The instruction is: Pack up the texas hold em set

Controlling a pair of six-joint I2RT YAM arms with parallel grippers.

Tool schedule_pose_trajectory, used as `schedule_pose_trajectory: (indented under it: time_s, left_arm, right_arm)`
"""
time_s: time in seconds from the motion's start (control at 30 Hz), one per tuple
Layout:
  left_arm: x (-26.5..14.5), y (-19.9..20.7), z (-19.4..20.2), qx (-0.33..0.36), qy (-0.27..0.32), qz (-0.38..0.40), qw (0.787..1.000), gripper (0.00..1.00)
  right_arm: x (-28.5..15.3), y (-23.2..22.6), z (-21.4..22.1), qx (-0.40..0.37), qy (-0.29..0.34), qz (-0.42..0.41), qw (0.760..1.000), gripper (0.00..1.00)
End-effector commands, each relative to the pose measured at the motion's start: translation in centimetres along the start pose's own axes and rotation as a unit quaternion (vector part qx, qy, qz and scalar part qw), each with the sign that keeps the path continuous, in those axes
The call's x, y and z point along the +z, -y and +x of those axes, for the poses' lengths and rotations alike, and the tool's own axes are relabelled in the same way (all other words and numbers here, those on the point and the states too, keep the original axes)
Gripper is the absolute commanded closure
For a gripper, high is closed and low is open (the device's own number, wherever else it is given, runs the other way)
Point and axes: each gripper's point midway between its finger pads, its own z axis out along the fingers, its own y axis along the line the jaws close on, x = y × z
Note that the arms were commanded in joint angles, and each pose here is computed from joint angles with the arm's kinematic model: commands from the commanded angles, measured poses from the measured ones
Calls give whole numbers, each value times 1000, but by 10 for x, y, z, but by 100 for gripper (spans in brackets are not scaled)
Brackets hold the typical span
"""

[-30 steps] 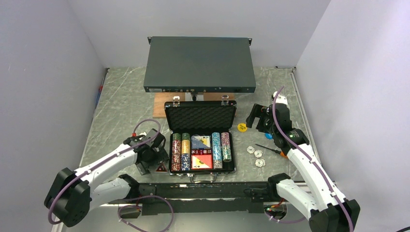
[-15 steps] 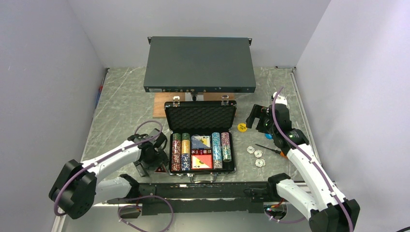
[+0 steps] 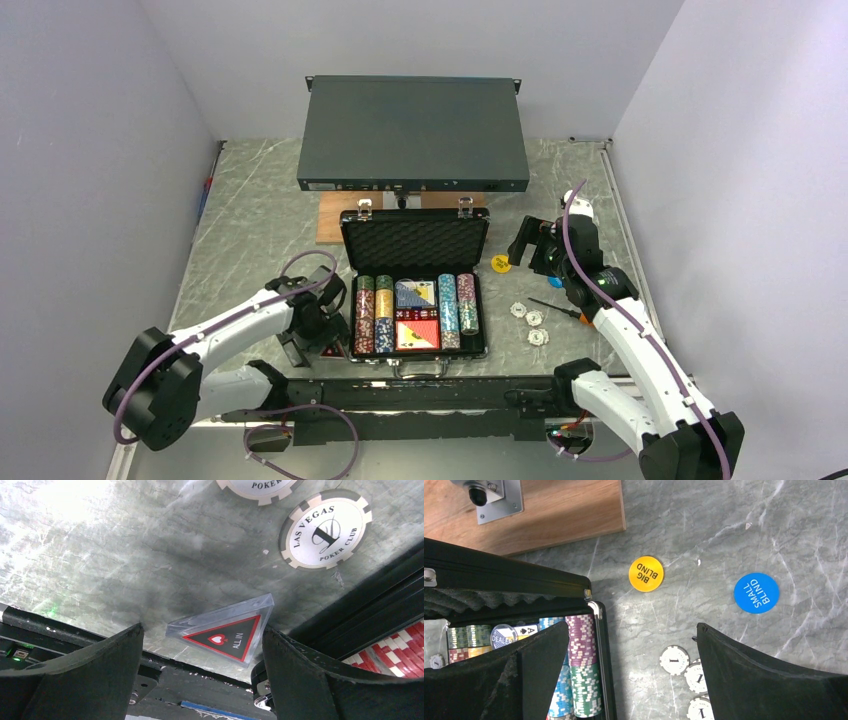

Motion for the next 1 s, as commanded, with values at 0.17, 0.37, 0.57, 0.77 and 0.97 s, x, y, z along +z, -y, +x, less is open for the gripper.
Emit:
schedule_pose_trajectory:
  time_s: [0.17, 0.37, 0.57, 0.77, 0.97]
  left_arm:
    - [5, 13, 2, -27, -12, 17, 999, 25]
    - [4, 12, -8, -20, 14, 10, 1000, 27]
    - [6, 8, -11, -4, 23, 2, 1000, 14]
    - [7, 15, -15, 30, 33, 20, 999, 16]
    - [7, 16, -15, 40, 33, 26, 998, 25]
  right_arm:
    - [0, -6, -9, 6, 16, -11, 1000, 0]
    - [-2, -5, -11, 4, 20, -8, 1000, 0]
    - [-1, -5, -9, 7, 18, -9, 1000, 0]
    - [0, -6, -8, 8, 16, -11, 1000, 0]
    - [0, -5, -8, 9, 16, -10, 1000, 0]
